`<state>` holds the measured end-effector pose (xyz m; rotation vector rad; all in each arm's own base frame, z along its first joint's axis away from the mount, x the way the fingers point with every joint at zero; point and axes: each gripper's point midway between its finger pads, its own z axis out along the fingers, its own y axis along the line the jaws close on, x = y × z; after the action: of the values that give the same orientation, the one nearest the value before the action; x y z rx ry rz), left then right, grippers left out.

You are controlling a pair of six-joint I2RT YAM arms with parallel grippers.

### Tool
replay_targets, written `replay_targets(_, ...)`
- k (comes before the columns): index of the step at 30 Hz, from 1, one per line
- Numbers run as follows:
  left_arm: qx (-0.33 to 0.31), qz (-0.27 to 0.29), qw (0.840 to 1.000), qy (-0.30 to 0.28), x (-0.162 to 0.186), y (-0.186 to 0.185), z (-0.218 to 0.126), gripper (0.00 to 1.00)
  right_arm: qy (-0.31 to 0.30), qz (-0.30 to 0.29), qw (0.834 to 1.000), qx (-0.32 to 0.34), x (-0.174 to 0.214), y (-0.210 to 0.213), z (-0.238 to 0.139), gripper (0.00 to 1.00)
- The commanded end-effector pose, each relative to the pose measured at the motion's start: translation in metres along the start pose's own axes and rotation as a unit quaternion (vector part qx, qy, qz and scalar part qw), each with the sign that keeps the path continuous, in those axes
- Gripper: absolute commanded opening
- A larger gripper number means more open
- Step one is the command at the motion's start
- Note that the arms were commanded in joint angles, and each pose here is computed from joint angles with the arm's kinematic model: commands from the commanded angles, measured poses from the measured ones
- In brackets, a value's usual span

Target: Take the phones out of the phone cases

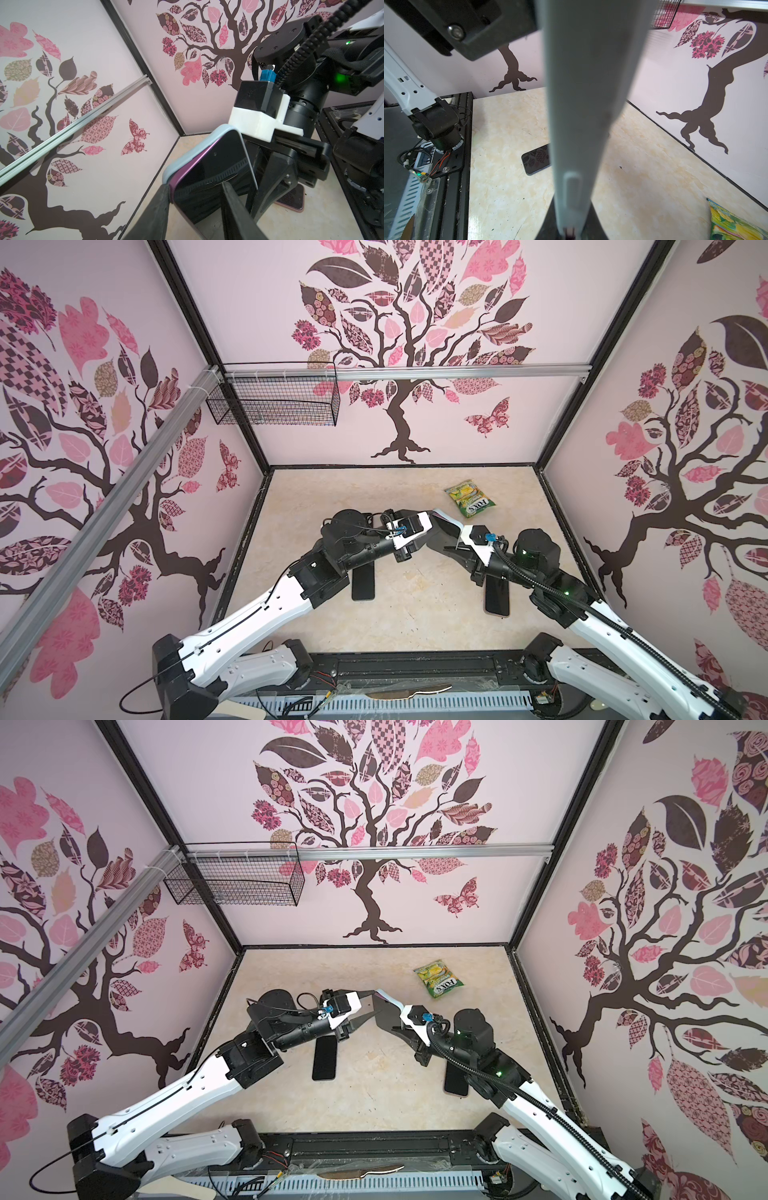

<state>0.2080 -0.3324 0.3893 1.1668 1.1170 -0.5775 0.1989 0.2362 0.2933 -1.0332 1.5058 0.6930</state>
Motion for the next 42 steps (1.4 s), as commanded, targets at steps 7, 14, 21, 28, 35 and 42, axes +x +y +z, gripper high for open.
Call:
replay_targets(7, 0.178, -0.080, 0.981, -0.002, 0.011, -0.062, 0.009, 0.41, -0.086, -0.095, 0.987, -0.092, -0.052, 0.040, -0.010, 0.00)
replay_targets(14, 0.204, -0.091, 0.975, 0.006, 0.013, -0.068, 0.009, 0.41, -0.088, -0.097, 0.987, -0.097, -0.053, 0.041, -0.010, 0.00)
replay_targets(21, 0.235, -0.107, 0.966, 0.010, 0.017, -0.076, 0.013, 0.41, -0.094, -0.099, 0.985, -0.104, -0.054, 0.045, -0.012, 0.00)
replay_targets(28, 0.254, -0.125, 0.959, 0.008, 0.020, -0.078, 0.011, 0.41, -0.098, -0.105, 0.984, -0.109, -0.052, 0.048, -0.016, 0.00)
replay_targets(35, 0.273, -0.136, 0.952, 0.002, 0.020, -0.082, 0.006, 0.39, -0.116, -0.097, 0.982, -0.110, -0.060, 0.050, -0.019, 0.00)
replay_targets(42, 0.277, -0.164, 0.945, -0.057, 0.006, -0.076, -0.009, 0.37, -0.183, -0.076, 0.975, -0.104, -0.088, 0.051, -0.034, 0.00)
